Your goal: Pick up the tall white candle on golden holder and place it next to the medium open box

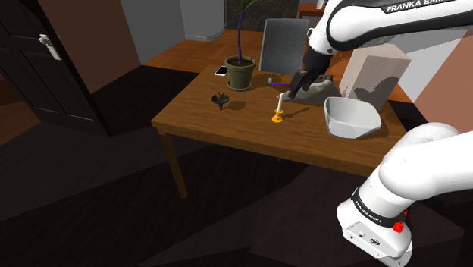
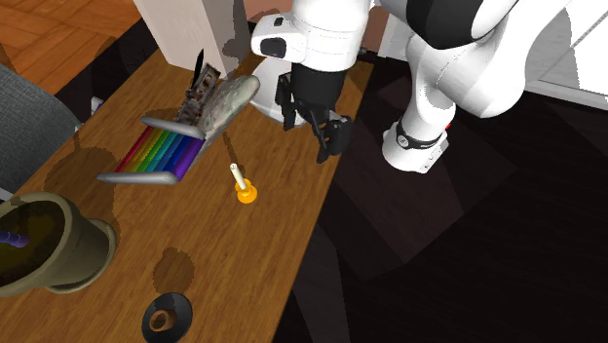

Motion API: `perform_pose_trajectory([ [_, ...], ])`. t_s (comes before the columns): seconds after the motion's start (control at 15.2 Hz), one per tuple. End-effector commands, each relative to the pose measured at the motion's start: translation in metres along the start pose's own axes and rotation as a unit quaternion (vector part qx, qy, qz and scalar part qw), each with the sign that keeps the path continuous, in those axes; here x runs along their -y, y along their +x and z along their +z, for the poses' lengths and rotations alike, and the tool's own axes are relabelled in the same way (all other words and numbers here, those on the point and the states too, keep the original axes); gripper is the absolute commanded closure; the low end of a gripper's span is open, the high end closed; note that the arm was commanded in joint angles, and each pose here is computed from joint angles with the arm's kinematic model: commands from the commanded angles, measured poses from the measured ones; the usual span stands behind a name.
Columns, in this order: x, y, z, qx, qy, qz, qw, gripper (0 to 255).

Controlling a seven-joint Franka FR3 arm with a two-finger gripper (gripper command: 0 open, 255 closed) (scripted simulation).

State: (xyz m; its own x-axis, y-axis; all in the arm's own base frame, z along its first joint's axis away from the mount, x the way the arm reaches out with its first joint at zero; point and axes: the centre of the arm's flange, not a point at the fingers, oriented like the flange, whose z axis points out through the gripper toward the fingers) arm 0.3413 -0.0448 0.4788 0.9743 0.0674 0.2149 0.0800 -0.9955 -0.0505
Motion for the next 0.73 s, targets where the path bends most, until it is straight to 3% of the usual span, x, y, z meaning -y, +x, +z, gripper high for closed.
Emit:
perform_pose_trajectory([
  [0.0, -0.012, 0.002, 0.022, -0.019, -0.007, 0.005, 0.9998, 0],
  [0.66, -0.075, 0.028, 0.122, -0.1, -0.04, 0.031, 0.9937, 0],
])
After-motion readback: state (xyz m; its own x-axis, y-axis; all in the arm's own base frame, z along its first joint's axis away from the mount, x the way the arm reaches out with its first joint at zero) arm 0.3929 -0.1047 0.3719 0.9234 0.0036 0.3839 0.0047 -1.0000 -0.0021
